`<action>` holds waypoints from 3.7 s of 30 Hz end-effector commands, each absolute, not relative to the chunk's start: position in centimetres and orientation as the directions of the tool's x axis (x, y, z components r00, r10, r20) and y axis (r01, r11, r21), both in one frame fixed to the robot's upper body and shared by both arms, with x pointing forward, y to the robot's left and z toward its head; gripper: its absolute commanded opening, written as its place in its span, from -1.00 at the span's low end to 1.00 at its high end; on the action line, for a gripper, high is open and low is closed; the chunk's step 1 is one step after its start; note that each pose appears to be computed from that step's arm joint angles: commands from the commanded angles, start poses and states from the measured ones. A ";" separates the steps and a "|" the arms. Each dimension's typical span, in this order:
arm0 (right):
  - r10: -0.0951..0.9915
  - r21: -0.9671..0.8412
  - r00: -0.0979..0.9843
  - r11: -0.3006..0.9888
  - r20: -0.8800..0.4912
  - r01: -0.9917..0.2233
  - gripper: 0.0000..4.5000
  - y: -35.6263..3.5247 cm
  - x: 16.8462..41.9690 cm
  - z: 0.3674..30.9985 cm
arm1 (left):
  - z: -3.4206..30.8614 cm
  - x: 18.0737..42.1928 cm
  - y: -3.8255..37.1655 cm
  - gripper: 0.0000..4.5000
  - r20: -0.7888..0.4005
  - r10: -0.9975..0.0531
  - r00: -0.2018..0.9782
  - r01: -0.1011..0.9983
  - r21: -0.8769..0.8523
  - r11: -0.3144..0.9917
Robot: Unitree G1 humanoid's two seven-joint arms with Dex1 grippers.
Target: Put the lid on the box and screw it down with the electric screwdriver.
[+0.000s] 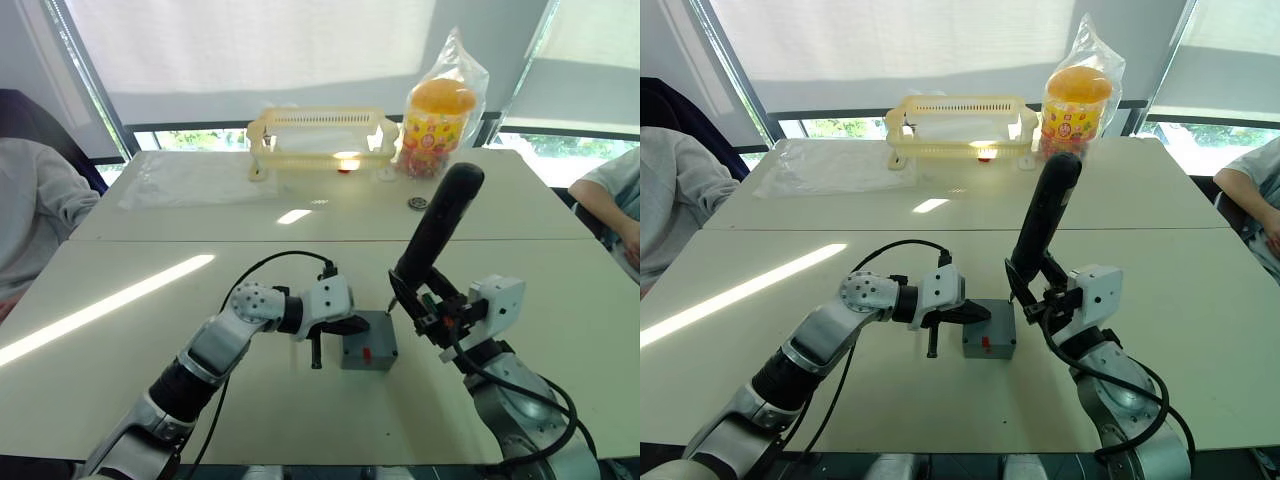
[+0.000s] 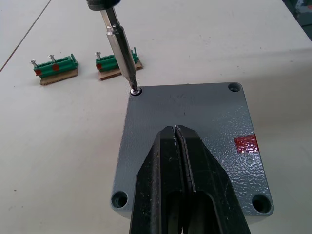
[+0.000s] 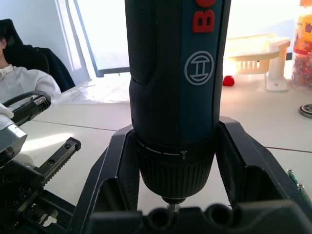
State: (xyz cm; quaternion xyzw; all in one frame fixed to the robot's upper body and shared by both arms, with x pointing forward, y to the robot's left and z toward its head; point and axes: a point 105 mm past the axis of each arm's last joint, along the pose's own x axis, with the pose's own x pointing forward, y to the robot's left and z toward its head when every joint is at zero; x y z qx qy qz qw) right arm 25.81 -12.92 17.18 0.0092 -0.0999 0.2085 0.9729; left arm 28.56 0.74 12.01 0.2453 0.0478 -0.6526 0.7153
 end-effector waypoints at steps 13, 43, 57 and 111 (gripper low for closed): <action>0.424 -0.097 0.882 0.905 0.206 -0.413 -0.21 -12.9 25.8 16.6 | 9.2 28.4 1.5 -1.00 -0.474 -0.871 0.133 0.978 0.207 0.037; 0.472 -0.019 0.875 0.879 -0.110 -0.476 -0.21 -13.5 26.7 9.6 | 9.0 28.2 1.3 -1.00 -0.476 -0.870 0.131 0.979 0.203 0.036; 0.459 -0.030 0.884 0.886 -0.087 -0.463 -0.21 -13.7 26.8 10.2 | 9.1 28.2 1.1 -1.00 -0.473 -0.872 0.128 0.979 0.200 0.035; 0.348 0.315 0.486 0.937 -0.802 -0.150 -0.21 -30.6 27.0 13.4 | 15.7 25.4 3.1 -1.00 -0.284 -0.923 0.260 0.958 0.193 0.210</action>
